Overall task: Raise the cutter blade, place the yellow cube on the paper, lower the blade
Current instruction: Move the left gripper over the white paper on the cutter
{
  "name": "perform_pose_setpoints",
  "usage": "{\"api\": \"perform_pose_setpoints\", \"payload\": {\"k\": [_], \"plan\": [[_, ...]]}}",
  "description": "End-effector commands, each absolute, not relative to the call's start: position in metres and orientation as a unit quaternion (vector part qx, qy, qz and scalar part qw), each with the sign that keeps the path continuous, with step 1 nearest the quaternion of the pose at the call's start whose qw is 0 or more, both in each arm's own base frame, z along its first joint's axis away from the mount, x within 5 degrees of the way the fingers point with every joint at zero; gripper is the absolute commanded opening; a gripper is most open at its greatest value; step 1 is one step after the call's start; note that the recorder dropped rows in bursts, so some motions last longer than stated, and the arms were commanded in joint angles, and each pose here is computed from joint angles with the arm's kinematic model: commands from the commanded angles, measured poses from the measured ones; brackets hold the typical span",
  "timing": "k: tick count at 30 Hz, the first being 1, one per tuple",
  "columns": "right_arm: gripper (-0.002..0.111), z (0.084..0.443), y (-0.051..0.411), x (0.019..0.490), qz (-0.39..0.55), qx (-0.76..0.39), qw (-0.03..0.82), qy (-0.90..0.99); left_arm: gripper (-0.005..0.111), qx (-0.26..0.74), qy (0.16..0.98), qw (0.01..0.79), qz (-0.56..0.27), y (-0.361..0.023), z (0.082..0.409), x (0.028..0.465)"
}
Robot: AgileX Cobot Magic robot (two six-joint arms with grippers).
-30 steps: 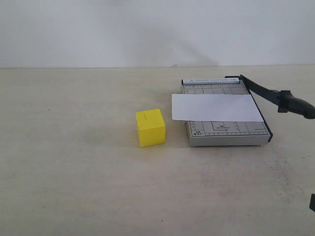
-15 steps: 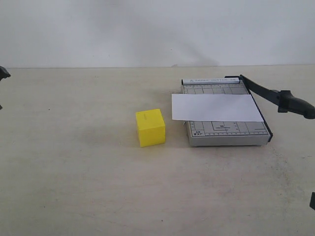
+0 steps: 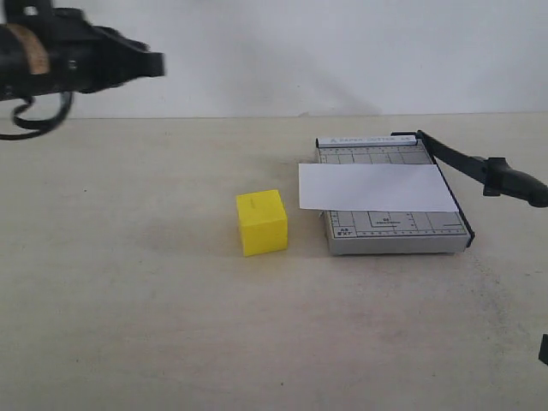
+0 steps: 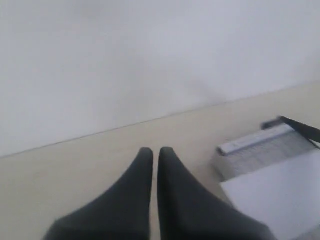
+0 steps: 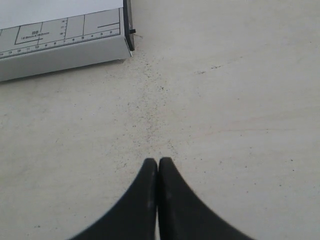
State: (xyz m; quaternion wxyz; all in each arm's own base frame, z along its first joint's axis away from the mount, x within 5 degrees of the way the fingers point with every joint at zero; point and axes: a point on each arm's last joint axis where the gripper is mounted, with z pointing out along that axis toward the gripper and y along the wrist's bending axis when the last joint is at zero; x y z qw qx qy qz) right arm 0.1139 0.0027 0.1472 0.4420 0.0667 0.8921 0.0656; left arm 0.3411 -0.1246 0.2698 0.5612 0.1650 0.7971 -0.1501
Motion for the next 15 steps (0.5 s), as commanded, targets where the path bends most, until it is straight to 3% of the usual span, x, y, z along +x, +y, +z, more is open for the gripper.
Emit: {"api": "perform_pose_setpoints", "payload": {"k": [1, 6, 15], "plan": [[0.000, 0.148, 0.003, 0.114, 0.069, 0.068, 0.446, 0.890, 0.005, 0.296, 0.767, 0.531, -0.207, -0.210, 0.245, 0.331], [0.000, 0.148, 0.003, 0.115, 0.073, 0.075, 0.446, 0.889, 0.005, 0.288, 0.798, 0.471, -0.244, -0.263, 0.198, 0.329], [0.000, 0.151, 0.005, 0.116, 0.092, 0.081, 0.459, 0.880, 0.005, 0.285, 0.822, 0.435, -0.230, -0.293, 0.146, 0.355]]}}
